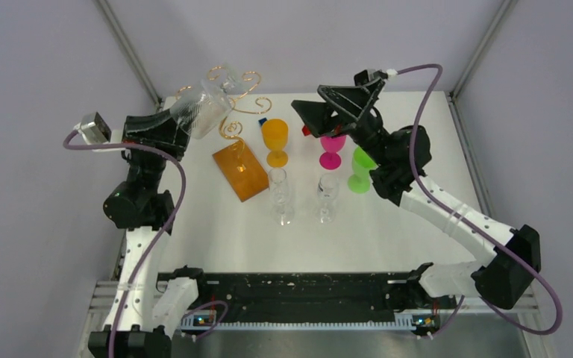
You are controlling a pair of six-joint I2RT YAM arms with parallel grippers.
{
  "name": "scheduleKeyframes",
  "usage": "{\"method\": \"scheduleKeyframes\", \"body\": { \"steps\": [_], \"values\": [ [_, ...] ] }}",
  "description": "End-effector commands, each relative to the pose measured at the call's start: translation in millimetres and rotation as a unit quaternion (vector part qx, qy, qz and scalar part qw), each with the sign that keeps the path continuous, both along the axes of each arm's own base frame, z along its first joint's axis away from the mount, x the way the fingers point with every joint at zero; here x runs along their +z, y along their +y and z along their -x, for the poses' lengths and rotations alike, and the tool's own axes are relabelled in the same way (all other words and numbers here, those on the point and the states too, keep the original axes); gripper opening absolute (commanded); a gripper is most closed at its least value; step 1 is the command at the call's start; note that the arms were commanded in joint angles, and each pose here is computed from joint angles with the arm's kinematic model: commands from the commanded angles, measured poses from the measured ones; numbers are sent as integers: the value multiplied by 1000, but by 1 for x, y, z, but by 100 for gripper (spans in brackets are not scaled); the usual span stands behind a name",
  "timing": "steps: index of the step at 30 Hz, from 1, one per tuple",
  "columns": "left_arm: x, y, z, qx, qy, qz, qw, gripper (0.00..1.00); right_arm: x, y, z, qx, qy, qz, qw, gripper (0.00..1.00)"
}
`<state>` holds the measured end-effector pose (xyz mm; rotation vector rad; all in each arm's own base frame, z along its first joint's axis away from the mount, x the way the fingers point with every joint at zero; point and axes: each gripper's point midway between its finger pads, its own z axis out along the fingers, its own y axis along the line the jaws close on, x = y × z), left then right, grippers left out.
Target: Place the wine glass upside down on the wine glass rack
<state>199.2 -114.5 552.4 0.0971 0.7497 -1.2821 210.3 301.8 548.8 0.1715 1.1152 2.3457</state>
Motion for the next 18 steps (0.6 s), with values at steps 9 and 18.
{"method": "scheduleKeyframes", "body": {
  "steps": [9, 18],
  "values": [
    [36, 2, 55, 47, -227, -12, 973, 0, 45, 38, 19, 55, 52, -79, 994, 75],
    [15, 0, 63, 102, -293, -46, 949, 0, 44, 62, 53, 89, 66, -91, 990, 74]
  ]
}}
